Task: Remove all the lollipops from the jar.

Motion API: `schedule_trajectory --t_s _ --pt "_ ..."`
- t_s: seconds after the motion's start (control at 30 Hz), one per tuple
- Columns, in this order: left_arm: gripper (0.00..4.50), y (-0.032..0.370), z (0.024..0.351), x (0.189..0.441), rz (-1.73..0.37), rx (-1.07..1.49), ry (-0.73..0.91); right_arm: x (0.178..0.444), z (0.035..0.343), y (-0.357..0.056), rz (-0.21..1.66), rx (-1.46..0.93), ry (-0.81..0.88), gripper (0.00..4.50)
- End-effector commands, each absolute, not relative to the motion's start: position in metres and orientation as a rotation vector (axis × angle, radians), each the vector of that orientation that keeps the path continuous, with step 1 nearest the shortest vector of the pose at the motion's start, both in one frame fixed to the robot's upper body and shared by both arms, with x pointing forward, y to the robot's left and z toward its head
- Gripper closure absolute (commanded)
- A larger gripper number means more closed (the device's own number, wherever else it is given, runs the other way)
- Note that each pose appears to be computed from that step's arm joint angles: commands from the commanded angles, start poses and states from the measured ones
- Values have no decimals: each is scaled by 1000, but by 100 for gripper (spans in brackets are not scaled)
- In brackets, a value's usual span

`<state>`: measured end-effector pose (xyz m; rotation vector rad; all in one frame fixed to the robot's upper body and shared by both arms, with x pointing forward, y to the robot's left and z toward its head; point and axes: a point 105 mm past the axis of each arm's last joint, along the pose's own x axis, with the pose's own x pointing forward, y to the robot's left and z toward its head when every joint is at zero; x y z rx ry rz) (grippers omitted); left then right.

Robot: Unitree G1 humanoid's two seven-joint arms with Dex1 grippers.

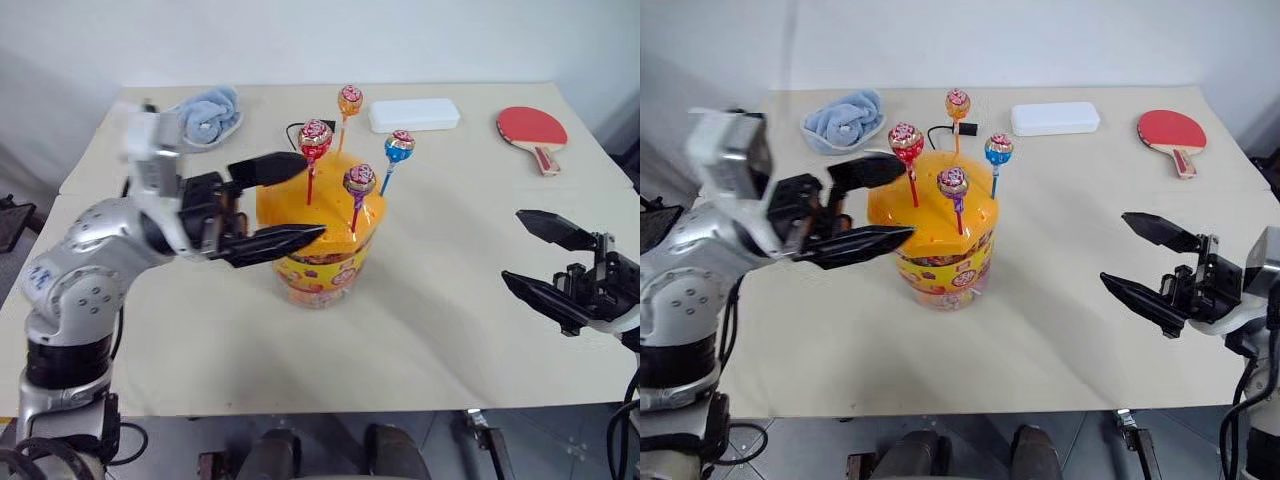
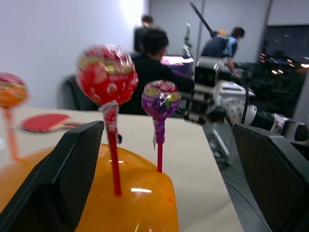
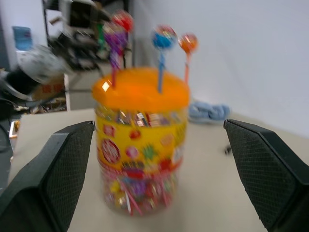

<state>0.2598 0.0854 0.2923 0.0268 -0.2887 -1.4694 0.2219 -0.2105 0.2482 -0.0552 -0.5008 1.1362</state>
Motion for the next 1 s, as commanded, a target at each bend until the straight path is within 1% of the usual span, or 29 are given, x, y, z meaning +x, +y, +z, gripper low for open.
schedule_trajectory --t_s 0.03,0.2,0.3,0.47,0.53,0.57,0.63,0.7,0.73,0.8,0.87,0.93,1.0 --pt "1 79 292 270 -1454 53 -264 206 263 -202 1150 -55 -578 0" --pt "1 75 293 274 -1468 36 -252 203 261 -197 1143 -55 -565 0" --pt "56 78 292 278 -1451 36 -240 204 258 -195 1134 -70 -560 0" --pt "201 82 292 279 -1452 36 -235 206 259 -193 1130 -67 -567 0" --pt "276 80 292 278 -1469 25 -228 208 259 -193 1132 -70 -568 0" --pt "298 80 292 277 -1473 22 -227 209 259 -193 1133 -70 -570 0" --pt "358 81 291 277 -1476 17 -226 210 260 -192 1135 -71 -572 0" --pt "418 85 298 279 -1456 -29 -263 209 266 -192 1138 -44 -597 0" --pt "446 89 309 279 -1450 -109 -299 209 271 -192 1139 -11 -616 0" --pt "446 102 330 279 -1438 -291 -362 209 282 -189 1141 40 -652 0" --pt "446 117 336 271 -1468 -320 -370 208 289 -184 1154 53 -678 0" --pt "446 135 339 268 -1460 -335 -356 209 293 -181 1165 59 -689 0" --pt "446 165 345 273 -1379 -393 -373 210 291 -180 1171 60 -682 0"
